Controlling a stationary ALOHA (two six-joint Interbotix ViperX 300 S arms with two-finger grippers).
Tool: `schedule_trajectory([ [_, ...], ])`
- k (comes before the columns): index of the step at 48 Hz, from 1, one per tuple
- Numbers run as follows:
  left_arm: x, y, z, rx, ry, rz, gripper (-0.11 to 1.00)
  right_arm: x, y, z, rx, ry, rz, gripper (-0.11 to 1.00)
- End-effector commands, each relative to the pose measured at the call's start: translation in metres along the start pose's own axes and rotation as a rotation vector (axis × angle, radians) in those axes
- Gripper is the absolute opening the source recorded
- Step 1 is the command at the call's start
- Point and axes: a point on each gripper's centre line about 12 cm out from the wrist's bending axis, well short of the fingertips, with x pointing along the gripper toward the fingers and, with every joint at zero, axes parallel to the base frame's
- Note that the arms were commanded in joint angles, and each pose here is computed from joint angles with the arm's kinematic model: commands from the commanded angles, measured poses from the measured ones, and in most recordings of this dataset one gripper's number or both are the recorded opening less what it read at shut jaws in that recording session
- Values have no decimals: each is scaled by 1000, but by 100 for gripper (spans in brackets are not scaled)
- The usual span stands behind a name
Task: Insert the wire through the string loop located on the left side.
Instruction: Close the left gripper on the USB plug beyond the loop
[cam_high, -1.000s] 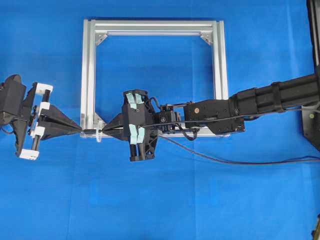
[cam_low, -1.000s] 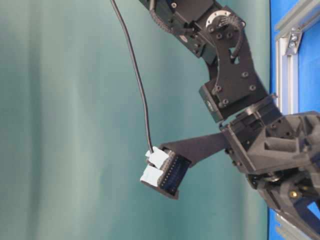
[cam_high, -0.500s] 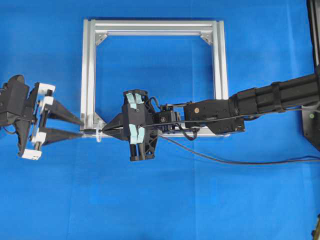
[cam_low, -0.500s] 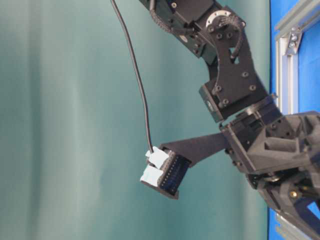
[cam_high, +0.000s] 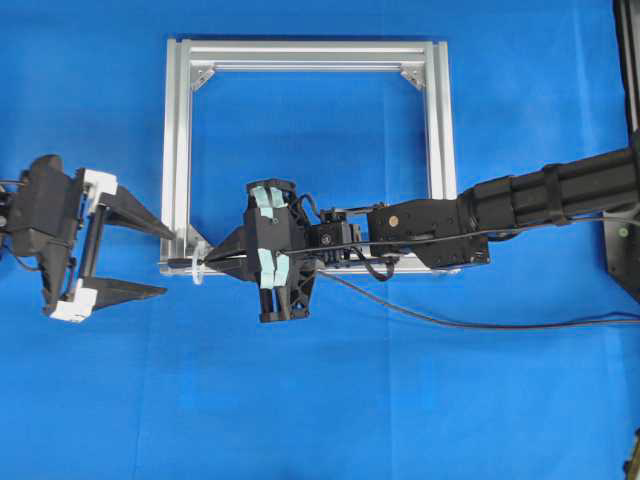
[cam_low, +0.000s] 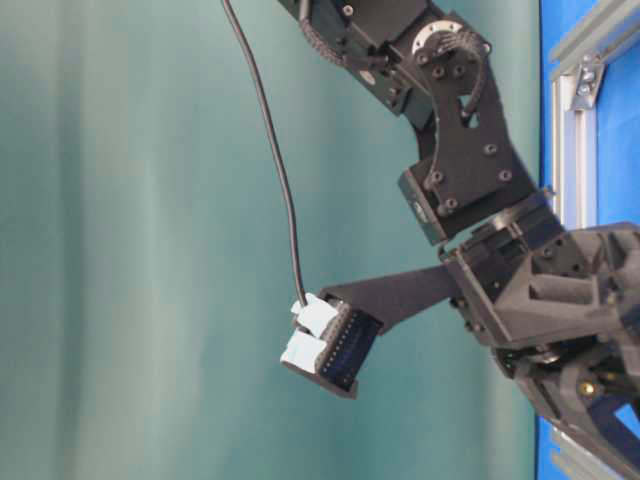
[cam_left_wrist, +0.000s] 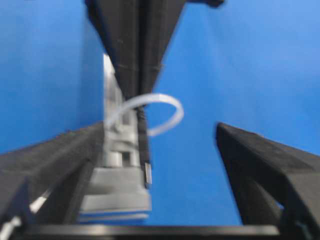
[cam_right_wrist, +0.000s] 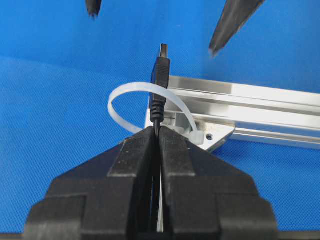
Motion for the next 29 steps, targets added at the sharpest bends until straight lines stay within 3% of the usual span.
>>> schedule_trajectory([
  [1, 11, 0, 1, -2, 12, 4, 91, -3, 1, 15, 3, -38, 2, 0],
  [9, 25, 1, -11, 1, 78, 15, 90, -3, 1, 15, 3, -37, 3, 0],
  [29, 25, 2, -13, 1, 81, 16, 90, -3, 1, 15, 3, -38, 2, 0],
])
